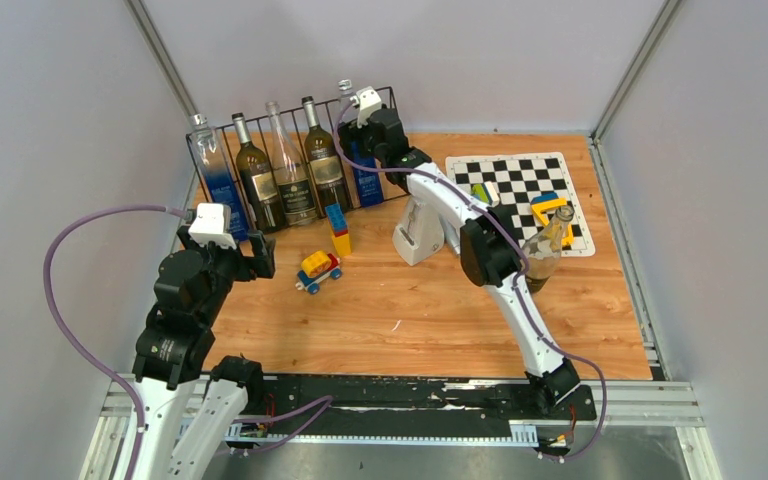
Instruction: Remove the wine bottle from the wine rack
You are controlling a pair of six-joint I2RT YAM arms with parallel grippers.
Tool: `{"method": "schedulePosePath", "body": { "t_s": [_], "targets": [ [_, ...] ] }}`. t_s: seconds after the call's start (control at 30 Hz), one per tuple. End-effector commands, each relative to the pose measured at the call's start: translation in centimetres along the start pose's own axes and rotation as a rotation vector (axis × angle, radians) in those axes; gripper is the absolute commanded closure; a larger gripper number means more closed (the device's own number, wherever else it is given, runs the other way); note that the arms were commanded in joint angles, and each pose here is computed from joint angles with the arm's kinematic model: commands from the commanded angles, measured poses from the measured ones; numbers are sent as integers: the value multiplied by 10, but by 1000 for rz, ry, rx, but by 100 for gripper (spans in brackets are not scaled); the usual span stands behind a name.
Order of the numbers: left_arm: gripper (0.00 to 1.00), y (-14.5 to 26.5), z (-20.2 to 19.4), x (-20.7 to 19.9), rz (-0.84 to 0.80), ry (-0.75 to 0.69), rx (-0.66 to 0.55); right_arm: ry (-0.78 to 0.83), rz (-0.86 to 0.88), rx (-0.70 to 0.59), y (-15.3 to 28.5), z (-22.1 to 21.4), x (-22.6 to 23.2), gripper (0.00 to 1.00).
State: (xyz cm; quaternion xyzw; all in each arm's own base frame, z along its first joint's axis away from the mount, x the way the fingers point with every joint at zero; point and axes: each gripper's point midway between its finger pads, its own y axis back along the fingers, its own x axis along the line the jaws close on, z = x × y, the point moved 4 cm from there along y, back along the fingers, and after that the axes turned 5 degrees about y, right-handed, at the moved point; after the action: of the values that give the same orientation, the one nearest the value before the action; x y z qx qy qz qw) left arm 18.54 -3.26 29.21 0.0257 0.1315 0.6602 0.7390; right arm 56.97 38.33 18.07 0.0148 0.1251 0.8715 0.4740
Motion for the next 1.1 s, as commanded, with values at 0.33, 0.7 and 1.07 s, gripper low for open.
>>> {"method": "schedulePosePath", "body": {
  "t_s": [0.33, 0.7, 1.07],
  "targets": [
    [0, -1, 7, -1, -10, -15, -39, 9, 17, -117, 1, 37, -2, 37],
    [0, 1, 8, 0, -7, -16, -46, 48, 54, -221, 40, 98, 2, 68],
    [0, 1, 8, -1, -9, -13, -47, 19, 0, -222, 80, 122, -3, 97]
  ]
}}
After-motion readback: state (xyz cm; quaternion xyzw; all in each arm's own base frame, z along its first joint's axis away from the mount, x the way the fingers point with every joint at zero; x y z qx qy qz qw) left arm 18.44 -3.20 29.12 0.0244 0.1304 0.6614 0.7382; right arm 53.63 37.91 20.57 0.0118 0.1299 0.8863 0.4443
